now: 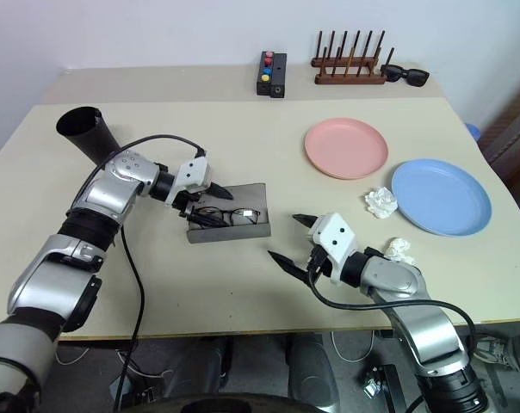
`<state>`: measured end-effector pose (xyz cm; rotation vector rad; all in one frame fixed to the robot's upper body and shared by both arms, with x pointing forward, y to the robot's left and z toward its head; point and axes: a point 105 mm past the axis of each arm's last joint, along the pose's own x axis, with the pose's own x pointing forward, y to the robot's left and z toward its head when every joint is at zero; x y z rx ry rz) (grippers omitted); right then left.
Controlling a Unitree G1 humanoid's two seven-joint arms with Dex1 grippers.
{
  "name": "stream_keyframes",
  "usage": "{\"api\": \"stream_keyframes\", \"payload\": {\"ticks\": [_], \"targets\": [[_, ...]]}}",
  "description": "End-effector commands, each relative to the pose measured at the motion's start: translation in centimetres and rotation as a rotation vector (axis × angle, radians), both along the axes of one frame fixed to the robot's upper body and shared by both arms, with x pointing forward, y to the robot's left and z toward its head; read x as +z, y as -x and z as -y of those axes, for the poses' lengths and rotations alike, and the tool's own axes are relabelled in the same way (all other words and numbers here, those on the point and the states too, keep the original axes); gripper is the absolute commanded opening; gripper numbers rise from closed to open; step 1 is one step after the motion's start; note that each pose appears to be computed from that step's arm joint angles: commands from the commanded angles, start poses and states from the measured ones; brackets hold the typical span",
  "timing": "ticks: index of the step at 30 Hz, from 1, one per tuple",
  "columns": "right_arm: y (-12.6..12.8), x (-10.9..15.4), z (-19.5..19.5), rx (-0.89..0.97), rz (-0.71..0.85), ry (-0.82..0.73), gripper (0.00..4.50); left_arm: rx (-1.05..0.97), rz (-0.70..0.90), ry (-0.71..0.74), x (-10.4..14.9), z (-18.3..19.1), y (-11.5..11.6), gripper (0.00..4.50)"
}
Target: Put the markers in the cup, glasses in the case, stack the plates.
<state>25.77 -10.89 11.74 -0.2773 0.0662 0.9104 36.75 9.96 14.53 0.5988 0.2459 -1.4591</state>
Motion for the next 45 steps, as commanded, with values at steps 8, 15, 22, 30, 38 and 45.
{"api": "stream_keyframes", "payload": {"ticks": [8,15,22,30,38,45], "targets": [[0.0,1.0,-1.2,0.033,0.045,-0.030,4.50,0.301,0.226,0.154,4.6,-3.1,-3.9,0.96],[0.0,1.0,-1.4,0.044,0.041,-0.033,4.50,0.388,0.200,0.057,1.3,-3.5,-4.7,0.04],[0.1,1.0,-1.4,0.042,0.039,-0.033,4.50,0.243,0.163,0.005,-0.2,-2.9,-2.5,0.04],[0.2,0.9,-1.3,0.037,0.037,-0.034,4.50,0.106,0.081,0.053,0.3,-2.9,0.6,0.04],[0.0,1.1,-1.2,0.038,0.045,-0.023,4.50,0.060,0.076,-0.012,-1.9,-2.5,3.0,0.04],[-3.5,2.4,1.0,-0.125,0.155,0.068,4.50,0.159,0.104,0.168,0.6,-2.1,2.5,0.04]]}}
